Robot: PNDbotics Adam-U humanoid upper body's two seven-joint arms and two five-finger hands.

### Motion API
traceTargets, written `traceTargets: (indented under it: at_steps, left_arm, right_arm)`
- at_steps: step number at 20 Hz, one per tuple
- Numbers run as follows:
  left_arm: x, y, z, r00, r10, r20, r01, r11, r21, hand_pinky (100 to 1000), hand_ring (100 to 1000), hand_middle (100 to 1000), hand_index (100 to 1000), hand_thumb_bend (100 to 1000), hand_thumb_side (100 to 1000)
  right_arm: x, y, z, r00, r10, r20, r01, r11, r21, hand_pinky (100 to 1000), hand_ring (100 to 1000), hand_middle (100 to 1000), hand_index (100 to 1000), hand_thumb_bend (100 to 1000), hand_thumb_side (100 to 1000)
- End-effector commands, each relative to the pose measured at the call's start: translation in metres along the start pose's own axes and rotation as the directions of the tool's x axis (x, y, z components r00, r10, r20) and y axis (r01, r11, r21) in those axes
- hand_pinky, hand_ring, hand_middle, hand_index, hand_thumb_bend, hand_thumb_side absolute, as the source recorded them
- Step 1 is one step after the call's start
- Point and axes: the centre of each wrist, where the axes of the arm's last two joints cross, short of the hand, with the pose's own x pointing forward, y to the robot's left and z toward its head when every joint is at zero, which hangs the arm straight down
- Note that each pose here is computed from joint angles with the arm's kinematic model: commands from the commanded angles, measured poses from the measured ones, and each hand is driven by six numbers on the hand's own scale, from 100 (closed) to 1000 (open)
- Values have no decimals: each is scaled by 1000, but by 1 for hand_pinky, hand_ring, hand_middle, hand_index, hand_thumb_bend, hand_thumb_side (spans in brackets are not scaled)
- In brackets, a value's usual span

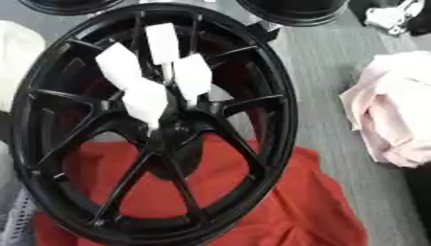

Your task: Pull the pin out of the wheel hub.

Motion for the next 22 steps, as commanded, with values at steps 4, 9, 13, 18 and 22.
traceTargets:
  at_steps: [4, 9, 13, 18, 22]
  left_arm:
    - [10, 0, -6, 999, -13, 38, 15, 999, -34, 789, 721, 695, 885, 111, 865]
    - [9, 0, -6, 999, -12, 32, 13, 999, -38, 789, 722, 695, 885, 110, 865]
    - [9, -1, -6, 999, -11, 31, 12, 999, -40, 789, 722, 695, 885, 111, 865]
    - [8, -1, -5, 1000, -9, 28, 10, 999, -42, 790, 723, 696, 885, 111, 864]
    - [8, -1, -5, 1000, -9, 26, 10, 999, -42, 790, 723, 696, 884, 111, 864]
  right_arm:
    - [18, -19, -3, 994, 100, 43, -102, 994, 50, 880, 831, 749, 822, 100, 486]
    - [36, -24, -18, 984, 126, 129, -133, 990, 42, 874, 829, 746, 817, 100, 481]
    - [50, -22, -33, 973, 105, 205, -120, 991, 64, 868, 823, 741, 808, 100, 488]
    - [65, -22, -46, 959, 56, 279, -81, 994, 76, 861, 818, 736, 801, 100, 489]
    - [71, -23, -58, 953, 21, 304, -50, 995, 88, 858, 816, 735, 800, 100, 488]
